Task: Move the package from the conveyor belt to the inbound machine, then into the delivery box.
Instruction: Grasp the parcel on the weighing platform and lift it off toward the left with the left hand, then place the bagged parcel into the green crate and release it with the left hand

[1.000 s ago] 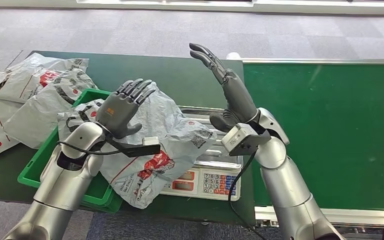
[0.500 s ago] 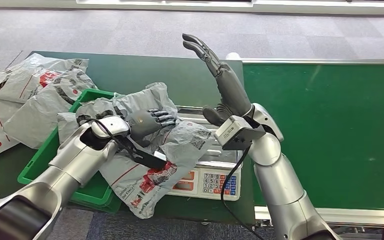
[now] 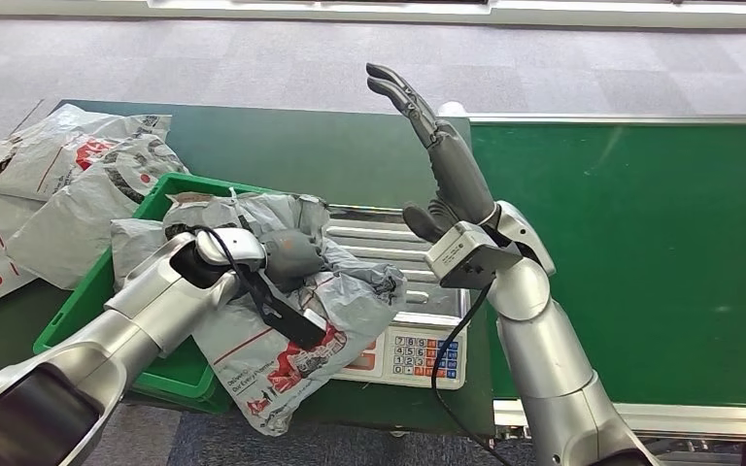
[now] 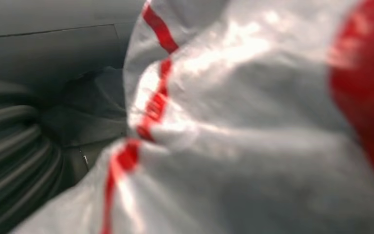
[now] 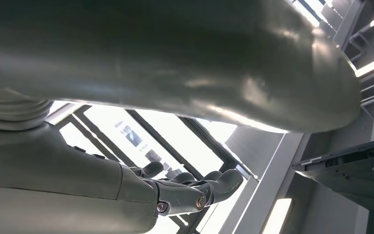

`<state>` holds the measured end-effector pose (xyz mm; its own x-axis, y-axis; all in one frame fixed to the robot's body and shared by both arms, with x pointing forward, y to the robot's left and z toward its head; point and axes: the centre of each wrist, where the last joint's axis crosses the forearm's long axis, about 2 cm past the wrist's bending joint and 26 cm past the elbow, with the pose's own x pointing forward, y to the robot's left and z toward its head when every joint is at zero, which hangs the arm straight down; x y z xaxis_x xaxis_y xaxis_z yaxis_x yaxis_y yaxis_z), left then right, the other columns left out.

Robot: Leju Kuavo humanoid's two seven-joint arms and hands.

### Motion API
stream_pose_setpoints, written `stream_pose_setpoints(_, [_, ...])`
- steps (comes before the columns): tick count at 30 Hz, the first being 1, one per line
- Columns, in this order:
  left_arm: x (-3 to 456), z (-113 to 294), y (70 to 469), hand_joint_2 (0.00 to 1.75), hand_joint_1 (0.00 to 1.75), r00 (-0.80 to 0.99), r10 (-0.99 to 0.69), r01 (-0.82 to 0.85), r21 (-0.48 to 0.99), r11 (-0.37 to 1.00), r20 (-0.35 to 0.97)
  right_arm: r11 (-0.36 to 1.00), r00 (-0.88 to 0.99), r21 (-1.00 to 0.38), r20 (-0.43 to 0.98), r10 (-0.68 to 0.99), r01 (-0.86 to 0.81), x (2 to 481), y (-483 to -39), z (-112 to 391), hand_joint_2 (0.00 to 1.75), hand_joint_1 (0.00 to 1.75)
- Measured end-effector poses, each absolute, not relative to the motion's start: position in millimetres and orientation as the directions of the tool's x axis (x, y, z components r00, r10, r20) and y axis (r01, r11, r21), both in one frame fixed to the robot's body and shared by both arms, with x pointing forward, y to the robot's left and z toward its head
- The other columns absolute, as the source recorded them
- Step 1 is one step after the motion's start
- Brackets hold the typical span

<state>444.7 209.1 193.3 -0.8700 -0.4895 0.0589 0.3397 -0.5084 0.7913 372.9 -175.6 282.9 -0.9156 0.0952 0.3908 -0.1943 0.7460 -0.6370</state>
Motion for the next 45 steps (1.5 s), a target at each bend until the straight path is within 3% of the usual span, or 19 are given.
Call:
stream_pose_setpoints(6, [443,191,204,1.75,1.75,-0.881,-0.472,0.317,0.786,-0.532,0.036,0.748,-0.915,-0.635,0.391,0.099,-0.191,373,-177,283,0.0,0.0])
stream_pose_setpoints(10, [443,193,202,1.75,1.75,-0.872,-0.488,0.212,0.864,-0.456,-0.043,0.752,-0.912,-0.633,0.396,0.109,-0.185,374,-180,281,0.0,0.0])
stream_pose_setpoints(13, [447,212,207,1.75,1.75,-0.758,-0.578,-0.078,0.923,-0.378,-0.301,0.756,-0.904,-0.631,0.407,0.13,-0.175,370,-186,272,0.0,0.0])
stream_pose_setpoints(15, [450,239,213,1.75,1.75,-0.583,-0.649,-0.311,0.872,-0.377,-0.488,0.76,-0.898,-0.628,0.415,0.146,-0.167,364,-191,262,0.0,0.0])
stream_pose_setpoints(17, [453,268,220,1.75,1.75,-0.421,-0.692,-0.439,0.799,-0.411,-0.587,0.762,-0.893,-0.627,0.421,0.158,-0.161,359,-195,255,0.0,0.0])
stream_pose_setpoints(23, [459,326,250,1.75,1.75,-0.171,-0.832,-0.508,0.771,-0.384,-0.527,0.768,-0.891,-0.626,0.414,0.184,-0.132,352,-201,251,0.0,0.0])
stream_pose_setpoints(33, [465,338,270,1.75,1.75,-0.041,-0.868,-0.423,0.795,-0.434,-0.495,0.77,-0.895,-0.626,0.404,0.187,-0.122,350,-200,256,0.0,0.0])
stream_pose_setpoints(34, [467,334,274,1.75,1.42,-0.04,-0.863,-0.38,0.806,-0.453,-0.504,0.77,-0.896,-0.626,0.404,0.184,-0.124,350,-200,257,0.0,0.0])
stream_pose_setpoints(36, [472,321,283,1.75,0.55,-0.059,-0.851,-0.282,0.826,-0.488,-0.522,0.771,-0.899,-0.625,0.399,0.178,-0.125,351,-198,260,0.0,0.0])
stream_pose_setpoints(37, [475,311,288,1.31,0.11,-0.078,-0.845,-0.228,0.834,-0.502,-0.529,0.772,-0.902,-0.624,0.396,0.174,-0.125,352,-197,262,0.0,0.0])
stream_pose_setpoints(38, [477,300,292,0.87,0.0,-0.098,-0.84,-0.175,0.841,-0.513,-0.533,0.772,-0.904,-0.623,0.392,0.17,-0.124,353,-196,264,0.0,0.0])
stream_pose_setpoints(40, [479,275,300,0.0,0.0,-0.13,-0.837,-0.061,0.846,-0.529,-0.532,0.774,-0.907,-0.621,0.388,0.165,-0.125,354,-195,267,0.0,0.0])
stream_pose_setpoints(45, [471,221,310,0.0,0.0,-0.139,-0.84,0.155,0.826,-0.542,-0.525,0.775,-0.907,-0.619,0.39,0.16,-0.129,356,-194,267,0.0,0.0])
